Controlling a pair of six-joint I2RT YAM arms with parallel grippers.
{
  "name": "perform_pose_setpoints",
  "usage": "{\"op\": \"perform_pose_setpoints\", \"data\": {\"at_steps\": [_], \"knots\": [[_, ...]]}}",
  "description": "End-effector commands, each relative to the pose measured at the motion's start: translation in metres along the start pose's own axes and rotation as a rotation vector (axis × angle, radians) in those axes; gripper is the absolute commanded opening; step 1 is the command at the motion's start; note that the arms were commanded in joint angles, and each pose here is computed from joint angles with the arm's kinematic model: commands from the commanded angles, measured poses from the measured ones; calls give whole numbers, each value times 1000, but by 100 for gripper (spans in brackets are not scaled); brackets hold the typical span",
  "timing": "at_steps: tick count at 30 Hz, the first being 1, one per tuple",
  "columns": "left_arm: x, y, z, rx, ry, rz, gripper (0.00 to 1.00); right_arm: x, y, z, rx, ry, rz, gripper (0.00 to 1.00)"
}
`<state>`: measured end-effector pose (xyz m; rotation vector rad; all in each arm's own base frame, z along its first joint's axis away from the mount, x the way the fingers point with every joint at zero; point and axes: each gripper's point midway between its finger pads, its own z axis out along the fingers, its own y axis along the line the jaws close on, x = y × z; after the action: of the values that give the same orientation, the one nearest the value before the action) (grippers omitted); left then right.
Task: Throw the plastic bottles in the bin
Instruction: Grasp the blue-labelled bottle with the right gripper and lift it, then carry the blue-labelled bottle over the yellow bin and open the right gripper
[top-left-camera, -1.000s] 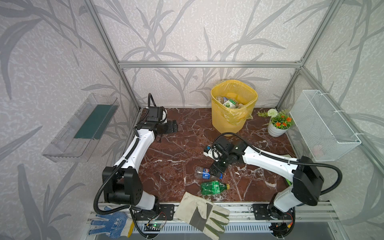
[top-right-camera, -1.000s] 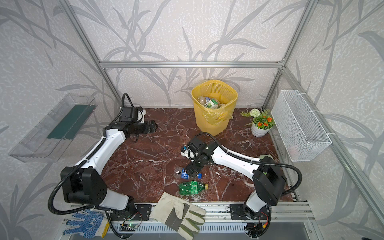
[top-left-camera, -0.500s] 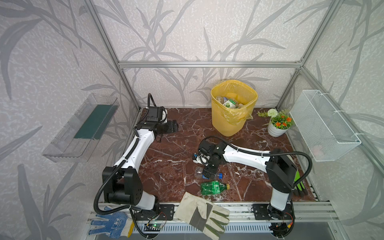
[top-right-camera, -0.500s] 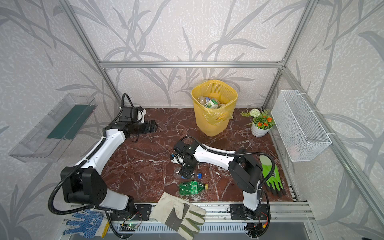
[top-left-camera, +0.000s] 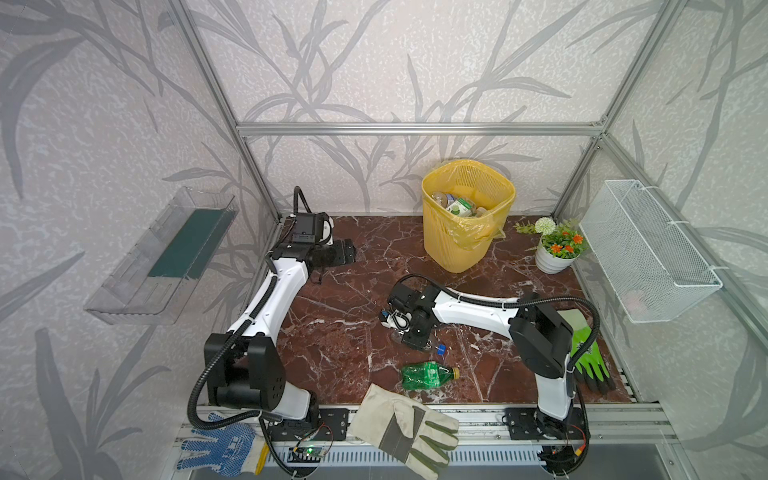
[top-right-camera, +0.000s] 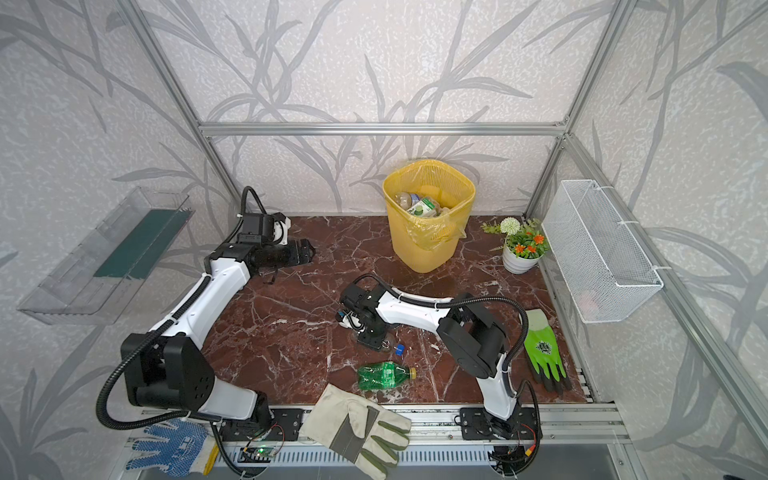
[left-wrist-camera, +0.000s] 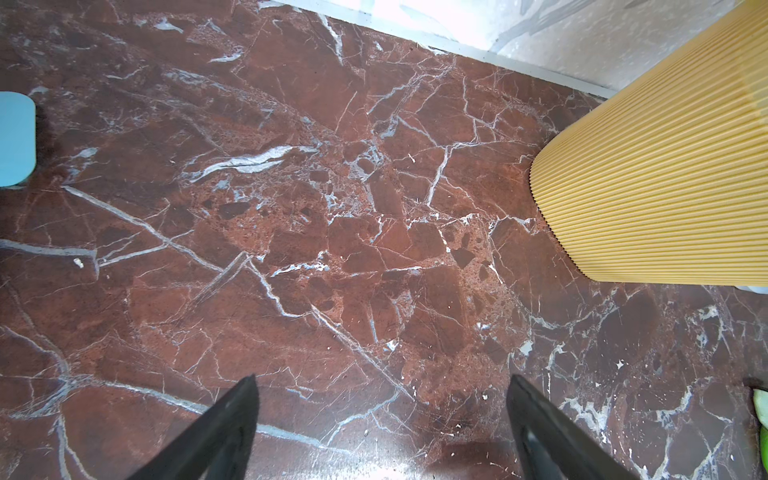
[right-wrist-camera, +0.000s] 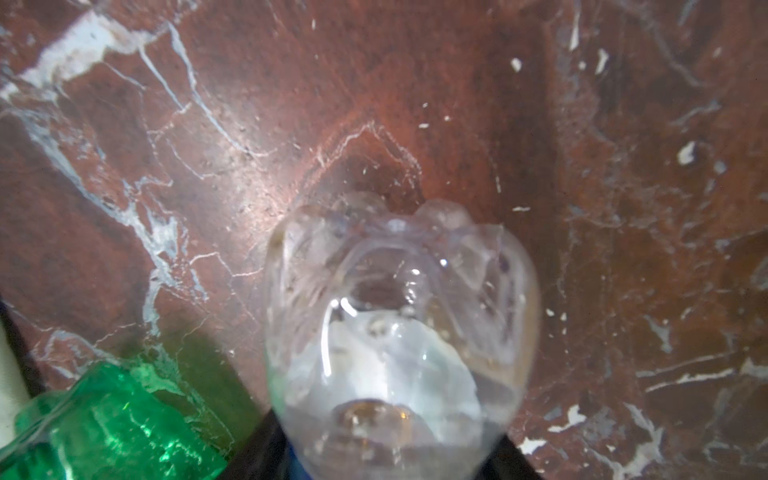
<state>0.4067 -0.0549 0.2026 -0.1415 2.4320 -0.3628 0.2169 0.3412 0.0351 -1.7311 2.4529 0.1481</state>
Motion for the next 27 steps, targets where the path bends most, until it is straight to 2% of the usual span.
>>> {"op": "perform_pose_setpoints", "data": {"at_steps": [1, 7, 13, 17, 20, 23, 27], "knots": [[-2, 1, -4, 7, -14, -6, 92, -4, -12, -10, 61, -16, 13, 51], [-2, -1, -5, 16, -16, -8, 93, -6, -36, -47, 68, -128, 145, 50], [0, -1, -1, 26, -5, -17, 92, 14, -76, -107, -12, -404, 498, 51], [1, -4, 1, 42, -1, -22, 92, 59, -115, -132, -37, -601, 822, 52], [2, -6, 2, 55, 6, -24, 92, 105, -141, -141, 7, -743, 1051, 52], [2, -7, 3, 63, 9, -26, 92, 156, -158, -141, 22, -830, 1291, 53], [3, -7, 5, 65, 15, -29, 92, 204, -166, -131, 53, -860, 1489, 53]]}}
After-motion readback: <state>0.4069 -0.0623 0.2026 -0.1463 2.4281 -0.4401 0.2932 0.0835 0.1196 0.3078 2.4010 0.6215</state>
